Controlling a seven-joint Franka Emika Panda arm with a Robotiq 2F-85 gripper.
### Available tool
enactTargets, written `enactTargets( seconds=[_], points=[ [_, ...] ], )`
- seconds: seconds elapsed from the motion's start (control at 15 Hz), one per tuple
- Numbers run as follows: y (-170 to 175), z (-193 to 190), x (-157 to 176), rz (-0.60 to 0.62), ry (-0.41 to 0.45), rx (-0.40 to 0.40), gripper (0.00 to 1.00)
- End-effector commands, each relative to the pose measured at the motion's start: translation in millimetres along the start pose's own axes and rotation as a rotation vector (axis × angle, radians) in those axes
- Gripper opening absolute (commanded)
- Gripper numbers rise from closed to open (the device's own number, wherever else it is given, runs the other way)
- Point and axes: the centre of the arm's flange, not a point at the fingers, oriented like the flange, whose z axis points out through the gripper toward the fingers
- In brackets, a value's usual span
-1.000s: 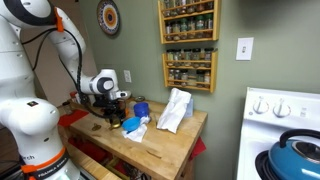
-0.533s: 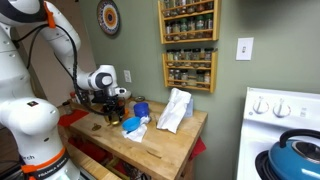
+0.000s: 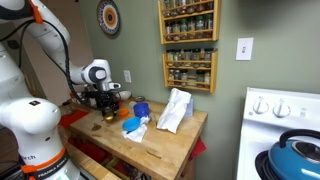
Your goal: Pick up the gold lid from the table and put it on the gold cup
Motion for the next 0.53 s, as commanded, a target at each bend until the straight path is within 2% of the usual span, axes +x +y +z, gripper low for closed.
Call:
enactTargets(
  seconds=[0.0, 0.47],
  points=[
    [-24.6, -10.2, -18.1, -0.051, -0.014, 0.016, 0.56],
    [-54.0, -13.6, -4.0, -0.113, 0.002, 0.011, 0.55]
  ],
)
